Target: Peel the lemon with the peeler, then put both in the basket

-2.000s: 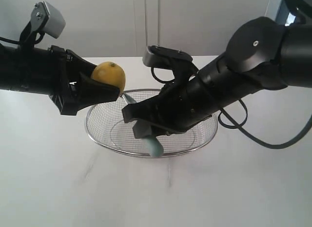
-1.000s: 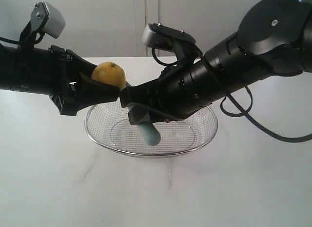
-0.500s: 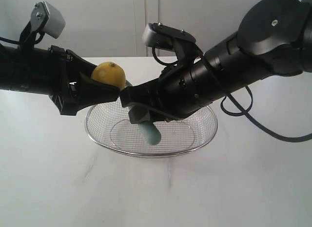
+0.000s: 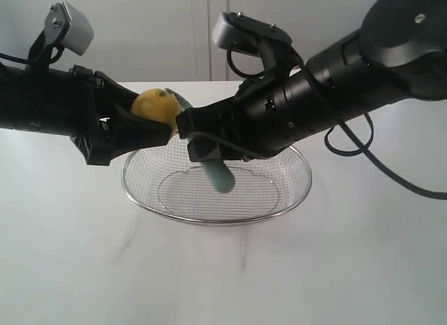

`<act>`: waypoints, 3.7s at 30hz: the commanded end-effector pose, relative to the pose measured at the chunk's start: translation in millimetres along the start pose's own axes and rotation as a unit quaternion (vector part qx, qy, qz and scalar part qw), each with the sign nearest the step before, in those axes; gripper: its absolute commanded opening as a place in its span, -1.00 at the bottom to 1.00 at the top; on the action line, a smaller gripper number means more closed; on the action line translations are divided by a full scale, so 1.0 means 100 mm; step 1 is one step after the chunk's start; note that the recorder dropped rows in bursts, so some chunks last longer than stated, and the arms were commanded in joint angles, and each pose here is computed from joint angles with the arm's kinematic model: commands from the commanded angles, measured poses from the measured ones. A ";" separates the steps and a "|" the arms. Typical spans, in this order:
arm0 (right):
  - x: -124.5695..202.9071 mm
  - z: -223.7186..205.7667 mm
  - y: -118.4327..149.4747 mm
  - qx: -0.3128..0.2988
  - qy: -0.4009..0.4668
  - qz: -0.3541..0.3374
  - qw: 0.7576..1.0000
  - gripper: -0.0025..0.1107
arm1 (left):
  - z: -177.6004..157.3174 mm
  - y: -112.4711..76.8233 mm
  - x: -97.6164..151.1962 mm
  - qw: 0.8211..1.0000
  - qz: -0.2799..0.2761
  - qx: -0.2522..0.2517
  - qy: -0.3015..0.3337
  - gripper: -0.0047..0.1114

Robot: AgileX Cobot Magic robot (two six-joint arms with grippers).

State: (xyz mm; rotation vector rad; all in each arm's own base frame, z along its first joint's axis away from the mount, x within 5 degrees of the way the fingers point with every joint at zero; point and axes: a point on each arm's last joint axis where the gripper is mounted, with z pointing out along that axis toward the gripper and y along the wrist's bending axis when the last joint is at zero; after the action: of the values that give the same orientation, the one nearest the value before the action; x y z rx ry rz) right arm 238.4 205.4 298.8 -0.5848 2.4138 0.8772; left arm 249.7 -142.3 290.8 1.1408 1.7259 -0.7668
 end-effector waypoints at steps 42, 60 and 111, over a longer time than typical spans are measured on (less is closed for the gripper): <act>-0.09 -0.06 -0.05 0.022 -0.045 -0.015 0.999 -0.96 | 0.00 -0.03 -0.02 1.000 -0.009 0.012 -0.011 -0.92; -0.19 -0.18 0.02 0.022 -0.074 -0.031 0.997 -0.96 | 0.00 -0.03 -0.02 1.000 -0.009 0.012 -0.011 -0.92; 0.02 0.08 -0.07 0.025 -0.013 0.005 1.000 -0.96 | 0.00 -0.03 -0.02 1.000 -0.011 0.008 -0.013 -0.92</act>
State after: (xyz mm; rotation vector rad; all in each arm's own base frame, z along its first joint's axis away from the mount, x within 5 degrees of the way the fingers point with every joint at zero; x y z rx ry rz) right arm 243.9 204.0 287.1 -0.5645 2.4249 0.7867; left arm 249.6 -142.4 291.0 1.1398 1.7248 -0.7707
